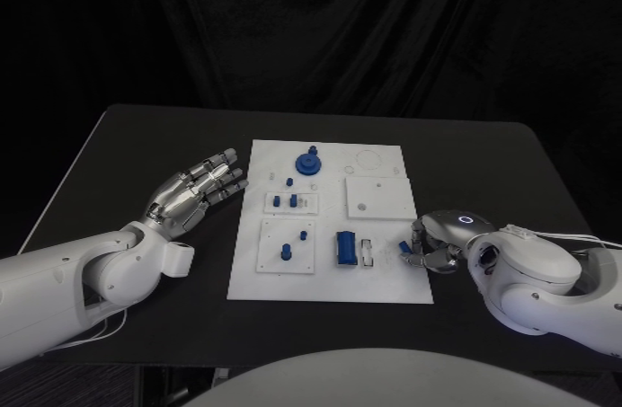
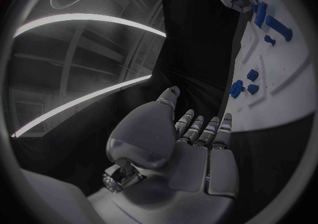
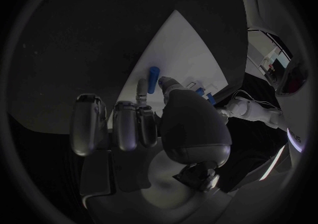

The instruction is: Assemble the parts on the task board

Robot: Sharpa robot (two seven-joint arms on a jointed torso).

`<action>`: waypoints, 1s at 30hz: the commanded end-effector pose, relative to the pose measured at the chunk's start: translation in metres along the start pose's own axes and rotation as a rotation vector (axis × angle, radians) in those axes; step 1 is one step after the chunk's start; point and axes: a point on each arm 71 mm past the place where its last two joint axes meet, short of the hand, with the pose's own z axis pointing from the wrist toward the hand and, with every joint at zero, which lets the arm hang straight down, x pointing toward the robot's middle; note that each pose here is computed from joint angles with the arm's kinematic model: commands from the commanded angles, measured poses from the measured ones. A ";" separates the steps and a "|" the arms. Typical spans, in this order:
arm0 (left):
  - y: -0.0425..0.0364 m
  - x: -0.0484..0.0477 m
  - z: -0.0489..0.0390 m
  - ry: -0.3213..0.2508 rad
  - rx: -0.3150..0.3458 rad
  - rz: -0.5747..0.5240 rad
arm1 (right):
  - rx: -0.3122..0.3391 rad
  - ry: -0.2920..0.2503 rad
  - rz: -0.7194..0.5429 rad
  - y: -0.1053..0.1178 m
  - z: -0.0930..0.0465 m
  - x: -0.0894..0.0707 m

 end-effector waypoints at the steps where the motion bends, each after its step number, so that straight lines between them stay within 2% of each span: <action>1: 0.0008 0.0023 0.0005 0.012 0.004 -0.013 | -0.012 0.019 -0.024 0.003 0.002 0.002; 12: 0.0007 0.0017 -0.0006 0.010 0.003 -0.013 | -0.031 0.034 -0.041 0.009 0.011 0.006; 19: 0.0011 0.0019 -0.0004 0.012 0.003 -0.015 | -0.055 -0.001 -0.010 0.012 0.011 0.004; 22: 0.0014 0.0021 -0.0003 0.014 0.002 -0.016 | -0.074 -0.022 0.048 0.015 0.009 0.002; 27: 0.0018 0.0020 -0.0005 0.013 0.001 -0.017 | -0.087 -0.013 0.229 0.017 0.008 0.002; 30: 0.0020 0.0019 -0.0008 0.013 0.000 -0.017 | -0.109 -0.026 0.331 0.019 0.007 0.001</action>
